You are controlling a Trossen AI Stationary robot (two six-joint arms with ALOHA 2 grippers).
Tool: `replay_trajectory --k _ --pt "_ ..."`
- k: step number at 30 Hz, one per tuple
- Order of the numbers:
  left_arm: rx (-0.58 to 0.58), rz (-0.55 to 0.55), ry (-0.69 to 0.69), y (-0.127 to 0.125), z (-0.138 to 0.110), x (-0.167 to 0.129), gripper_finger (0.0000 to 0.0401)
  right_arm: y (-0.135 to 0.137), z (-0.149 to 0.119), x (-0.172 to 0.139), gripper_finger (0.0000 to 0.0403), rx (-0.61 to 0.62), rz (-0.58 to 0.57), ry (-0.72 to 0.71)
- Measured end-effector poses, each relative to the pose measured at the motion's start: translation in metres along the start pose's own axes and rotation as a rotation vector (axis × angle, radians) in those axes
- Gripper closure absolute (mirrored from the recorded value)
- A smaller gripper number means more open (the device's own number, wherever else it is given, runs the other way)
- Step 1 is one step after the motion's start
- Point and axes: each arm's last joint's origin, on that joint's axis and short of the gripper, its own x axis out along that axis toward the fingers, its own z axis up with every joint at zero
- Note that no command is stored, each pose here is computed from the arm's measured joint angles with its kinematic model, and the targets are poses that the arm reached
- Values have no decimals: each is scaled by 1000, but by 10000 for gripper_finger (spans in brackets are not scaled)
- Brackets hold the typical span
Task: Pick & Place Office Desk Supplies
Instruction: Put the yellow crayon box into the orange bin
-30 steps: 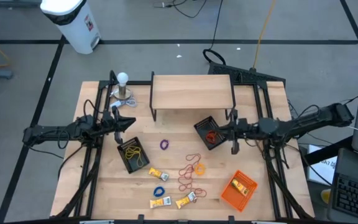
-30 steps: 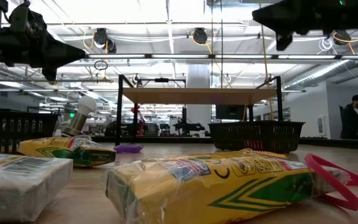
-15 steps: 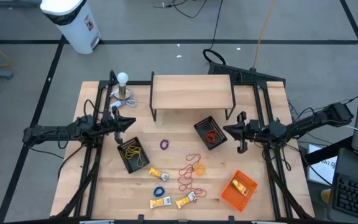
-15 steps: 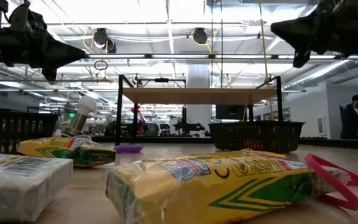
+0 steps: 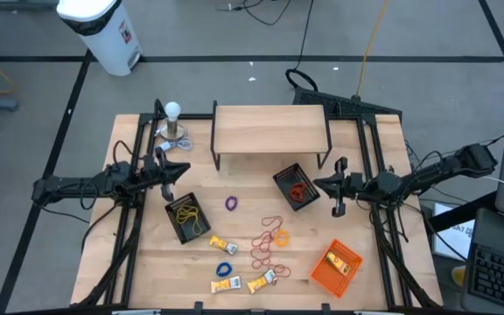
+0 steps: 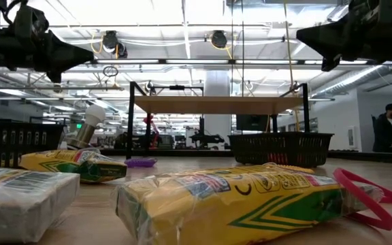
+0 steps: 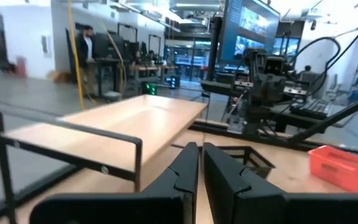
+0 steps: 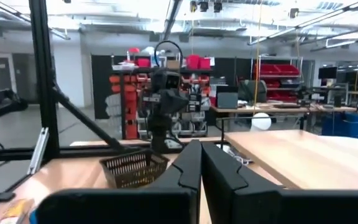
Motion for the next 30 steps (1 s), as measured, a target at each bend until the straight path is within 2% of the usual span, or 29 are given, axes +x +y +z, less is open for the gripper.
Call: replay_trajectory --k 4,11,14,17,23,27,30 --pt "30 -3 18 0 -2 0 377 -1 -3 0 391 23 -48 31" --pt "42 -3 80 0 -8 0 377 -1 -21 0 372 67 -74 187" --pt "46 -3 88 0 -9 0 377 0 -23 1 359 145 -82 202" --pt "43 -4 87 0 -9 0 377 2 -31 6 334 117 -90 346" --pt "39 -4 79 0 -8 0 377 25 2 55 272 51 -62 521" --pt "35 -4 76 0 -7 0 377 50 29 89 239 -11 30 531" --pt "7 -3 76 0 -8 0 377 70 35 108 218 -50 73 608"
